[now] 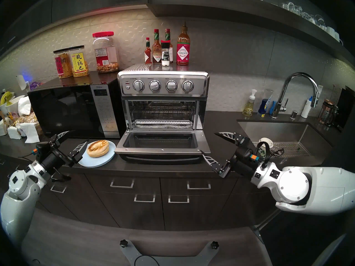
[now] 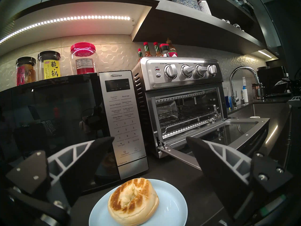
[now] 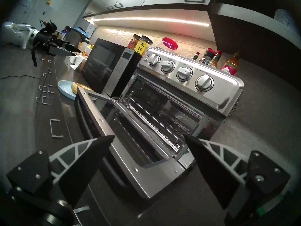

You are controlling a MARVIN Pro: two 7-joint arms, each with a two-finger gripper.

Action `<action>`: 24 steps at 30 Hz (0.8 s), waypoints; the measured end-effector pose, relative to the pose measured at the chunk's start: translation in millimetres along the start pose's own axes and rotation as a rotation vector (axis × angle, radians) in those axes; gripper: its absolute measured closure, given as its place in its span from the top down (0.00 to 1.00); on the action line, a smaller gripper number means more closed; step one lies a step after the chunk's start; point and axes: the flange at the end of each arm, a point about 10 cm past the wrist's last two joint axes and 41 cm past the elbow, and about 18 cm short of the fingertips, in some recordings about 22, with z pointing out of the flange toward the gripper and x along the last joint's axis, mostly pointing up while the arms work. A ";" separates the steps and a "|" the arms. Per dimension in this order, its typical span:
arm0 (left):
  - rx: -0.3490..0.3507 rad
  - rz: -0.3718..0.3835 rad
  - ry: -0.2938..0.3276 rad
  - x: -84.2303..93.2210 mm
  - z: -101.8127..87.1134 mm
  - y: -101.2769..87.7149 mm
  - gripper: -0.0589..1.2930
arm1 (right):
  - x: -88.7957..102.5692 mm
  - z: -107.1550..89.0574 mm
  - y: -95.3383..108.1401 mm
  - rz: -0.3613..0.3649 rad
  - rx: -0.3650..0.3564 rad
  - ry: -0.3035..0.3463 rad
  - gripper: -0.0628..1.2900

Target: Open the oven and place the bagel inside on the rack

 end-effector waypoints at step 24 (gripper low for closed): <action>0.113 -0.002 -0.028 0.2 3.7 6.9 0.98 | -12.9 -4.2 26.5 -0.035 -0.014 -0.040 0.95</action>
